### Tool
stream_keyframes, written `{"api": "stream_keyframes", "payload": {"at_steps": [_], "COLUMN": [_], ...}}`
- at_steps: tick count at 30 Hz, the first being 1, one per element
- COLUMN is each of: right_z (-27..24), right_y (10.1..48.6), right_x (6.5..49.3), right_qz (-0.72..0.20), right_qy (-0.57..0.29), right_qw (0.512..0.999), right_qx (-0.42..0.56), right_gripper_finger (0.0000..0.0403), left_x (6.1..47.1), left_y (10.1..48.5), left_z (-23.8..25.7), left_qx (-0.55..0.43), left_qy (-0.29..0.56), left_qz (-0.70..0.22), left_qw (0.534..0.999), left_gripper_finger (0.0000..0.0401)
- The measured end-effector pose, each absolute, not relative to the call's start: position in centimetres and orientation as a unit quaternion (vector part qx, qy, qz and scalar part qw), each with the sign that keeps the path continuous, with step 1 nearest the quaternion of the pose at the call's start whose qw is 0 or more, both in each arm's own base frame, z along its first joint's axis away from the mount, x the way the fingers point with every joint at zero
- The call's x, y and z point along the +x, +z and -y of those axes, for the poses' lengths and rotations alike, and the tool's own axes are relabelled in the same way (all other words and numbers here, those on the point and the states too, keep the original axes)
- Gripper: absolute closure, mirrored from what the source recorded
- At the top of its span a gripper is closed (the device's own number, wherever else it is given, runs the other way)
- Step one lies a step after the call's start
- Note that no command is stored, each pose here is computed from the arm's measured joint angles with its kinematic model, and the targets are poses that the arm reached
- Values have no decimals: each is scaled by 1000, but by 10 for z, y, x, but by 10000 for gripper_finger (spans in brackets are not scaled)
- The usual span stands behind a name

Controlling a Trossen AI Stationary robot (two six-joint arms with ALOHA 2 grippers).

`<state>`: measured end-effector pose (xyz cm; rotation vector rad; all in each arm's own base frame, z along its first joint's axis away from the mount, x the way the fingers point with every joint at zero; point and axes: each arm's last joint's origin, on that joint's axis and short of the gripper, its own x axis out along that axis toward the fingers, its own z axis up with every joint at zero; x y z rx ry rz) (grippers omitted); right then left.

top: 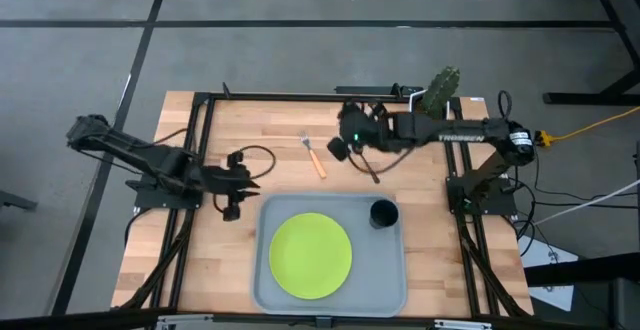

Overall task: Pick and place plate/cup/fork/spoon on tray
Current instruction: Put the orange fork beside the green plate on the gray tray

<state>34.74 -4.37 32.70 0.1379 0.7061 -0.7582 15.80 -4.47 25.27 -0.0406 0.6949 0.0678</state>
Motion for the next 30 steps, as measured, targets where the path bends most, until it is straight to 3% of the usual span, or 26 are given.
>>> {"api": "stream_keyframes", "payload": {"at_steps": [9,19,25,30], "right_z": [73,112,150,164], "right_y": [305,265,244,230], "right_x": [406,458,462,464], "right_qz": [-249,-348,-444,-454], "right_qy": [-203,-238,-248,-254], "right_qw": [941,897,838,823], "right_qx": [103,135,199,226], "right_gripper_finger": [350,350,350,350], "left_x": [115,94,95,100], "left_y": [214,203,184,162], "left_z": [38,31,30,32], "left_qx": [-86,-104,-96,-96], "left_qy": [-32,-51,-32,-41], "left_qz": [-200,-93,-92,-56], "left_qw": [975,989,991,993], "left_gripper_finger": [325,325,325,325]}}
